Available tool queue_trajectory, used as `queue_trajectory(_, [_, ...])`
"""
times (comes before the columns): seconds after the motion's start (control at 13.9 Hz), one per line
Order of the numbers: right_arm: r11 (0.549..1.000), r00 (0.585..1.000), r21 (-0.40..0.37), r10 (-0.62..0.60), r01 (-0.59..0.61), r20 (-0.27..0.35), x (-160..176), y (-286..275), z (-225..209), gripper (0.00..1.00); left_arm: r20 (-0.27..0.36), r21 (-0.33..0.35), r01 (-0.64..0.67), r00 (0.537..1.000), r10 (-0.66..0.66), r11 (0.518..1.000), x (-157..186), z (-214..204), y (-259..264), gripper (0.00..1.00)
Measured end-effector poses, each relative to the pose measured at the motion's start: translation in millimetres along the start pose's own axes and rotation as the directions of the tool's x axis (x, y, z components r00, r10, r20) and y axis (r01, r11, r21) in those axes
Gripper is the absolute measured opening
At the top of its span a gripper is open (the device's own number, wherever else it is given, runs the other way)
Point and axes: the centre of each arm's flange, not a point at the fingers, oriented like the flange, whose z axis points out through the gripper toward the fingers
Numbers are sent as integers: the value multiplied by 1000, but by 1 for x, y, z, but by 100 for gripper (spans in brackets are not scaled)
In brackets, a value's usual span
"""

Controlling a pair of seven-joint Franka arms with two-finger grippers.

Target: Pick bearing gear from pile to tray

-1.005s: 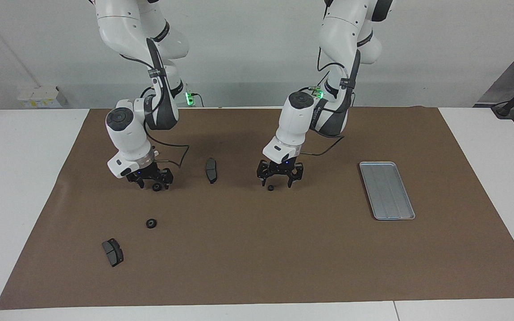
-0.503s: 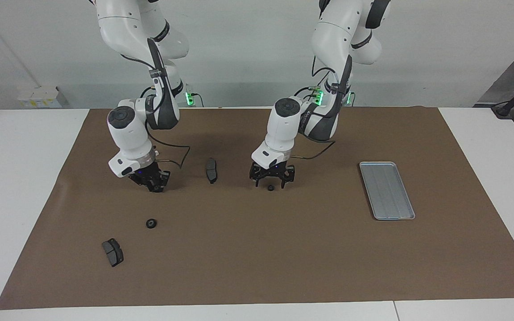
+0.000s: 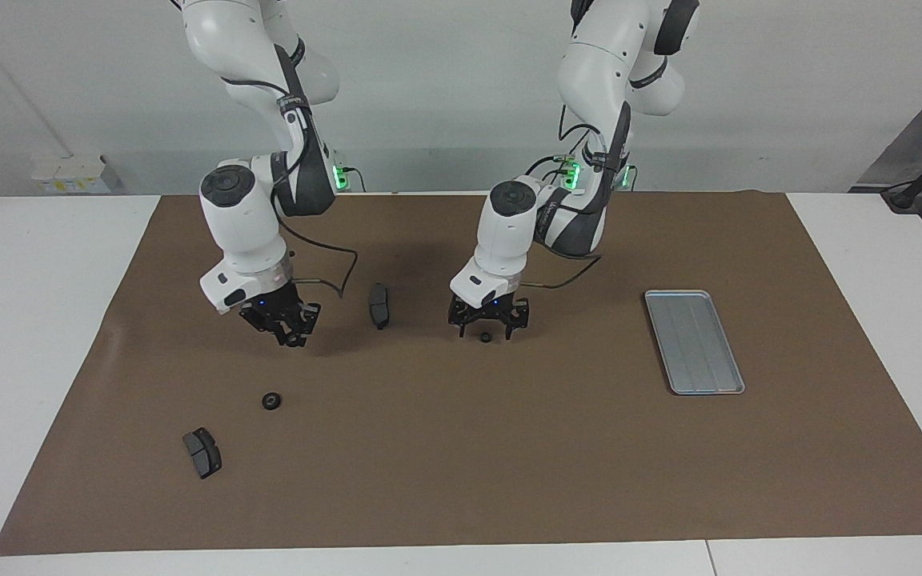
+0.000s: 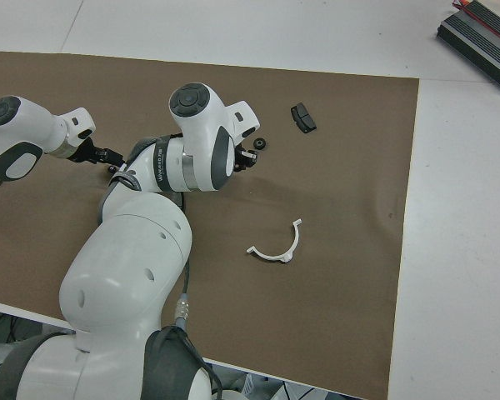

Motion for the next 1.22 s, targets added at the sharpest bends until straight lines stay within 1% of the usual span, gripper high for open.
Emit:
queue_trajectory(0.29, [999,999,14,39,-39,-9,6,-44,-25,34,-9,-5,2,1000,-2,1000,9,-2,4,100])
queue_trajectory(0.43, [998,998,24,53,-53,-16,9,-62,-31,34,2,2,3,1000,-3,1000,11,4,5,100])
queue_trajectory(0.5, [998,998,28,55,-54,-20,10,-70,-34,34,22,12,0,1000,0,1000,12,12,8,100])
queue_trajectory(0.65, [998,998,37,54,-53,-26,11,-84,-37,34,85,50,-12,996,8,999,15,22,18,100])
queue_trajectory(0.72, [998,998,39,60,-59,-23,11,-93,-38,34,96,58,-16,995,11,998,19,19,23,100])
queue_trajectory(0.93, [996,996,49,82,-81,-20,8,-121,-38,34,79,65,-11,997,5,998,33,10,22,100])
queue_trajectory(1.22, [996,997,51,81,-80,-19,6,-128,-38,34,77,78,12,997,-18,997,41,9,9,100])
